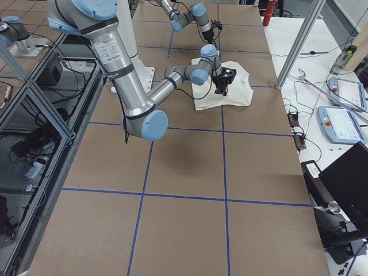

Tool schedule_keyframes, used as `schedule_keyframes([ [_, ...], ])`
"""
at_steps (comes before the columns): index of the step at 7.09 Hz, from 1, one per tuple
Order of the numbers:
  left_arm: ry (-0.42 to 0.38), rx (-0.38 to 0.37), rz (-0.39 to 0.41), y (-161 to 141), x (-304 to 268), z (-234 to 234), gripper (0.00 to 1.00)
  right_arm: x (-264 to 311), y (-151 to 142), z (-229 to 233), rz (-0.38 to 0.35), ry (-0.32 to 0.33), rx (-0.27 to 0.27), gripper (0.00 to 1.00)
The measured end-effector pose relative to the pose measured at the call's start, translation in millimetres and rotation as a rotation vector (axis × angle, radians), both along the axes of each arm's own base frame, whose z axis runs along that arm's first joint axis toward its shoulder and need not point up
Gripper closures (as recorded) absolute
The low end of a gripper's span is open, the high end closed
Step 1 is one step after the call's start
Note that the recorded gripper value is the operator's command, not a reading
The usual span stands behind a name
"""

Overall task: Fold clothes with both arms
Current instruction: 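Lift the hem with both grippers and fold it toward the collar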

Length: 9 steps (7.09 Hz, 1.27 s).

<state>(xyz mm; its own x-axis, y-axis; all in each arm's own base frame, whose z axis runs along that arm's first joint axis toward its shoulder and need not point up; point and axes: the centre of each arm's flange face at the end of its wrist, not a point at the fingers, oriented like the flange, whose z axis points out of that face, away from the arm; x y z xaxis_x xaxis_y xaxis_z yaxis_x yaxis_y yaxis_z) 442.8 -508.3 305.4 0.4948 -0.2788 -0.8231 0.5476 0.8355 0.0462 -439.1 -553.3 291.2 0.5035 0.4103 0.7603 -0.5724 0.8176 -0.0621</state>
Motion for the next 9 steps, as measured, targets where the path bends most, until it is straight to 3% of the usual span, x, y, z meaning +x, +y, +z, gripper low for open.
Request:
schedule_keyframes([
  [2, -0.043, 0.023, -0.001, -34, 8, 16, 1.00, -9, -24, 2, -0.005, 0.024, -0.012, 1.00],
  [6, -0.037, 0.046, -0.004, -72, 42, 47, 1.00, -23, -49, 10, -0.021, 0.067, -0.025, 1.00],
  [8, -0.039, 0.047, -0.003, -76, 47, 51, 0.86, -24, -57, 18, -0.033, 0.083, -0.012, 1.00],
  [9, -0.035, 0.050, -0.004, -77, 47, 51, 0.84, -27, -61, 25, -0.034, 0.074, 0.005, 1.00],
])
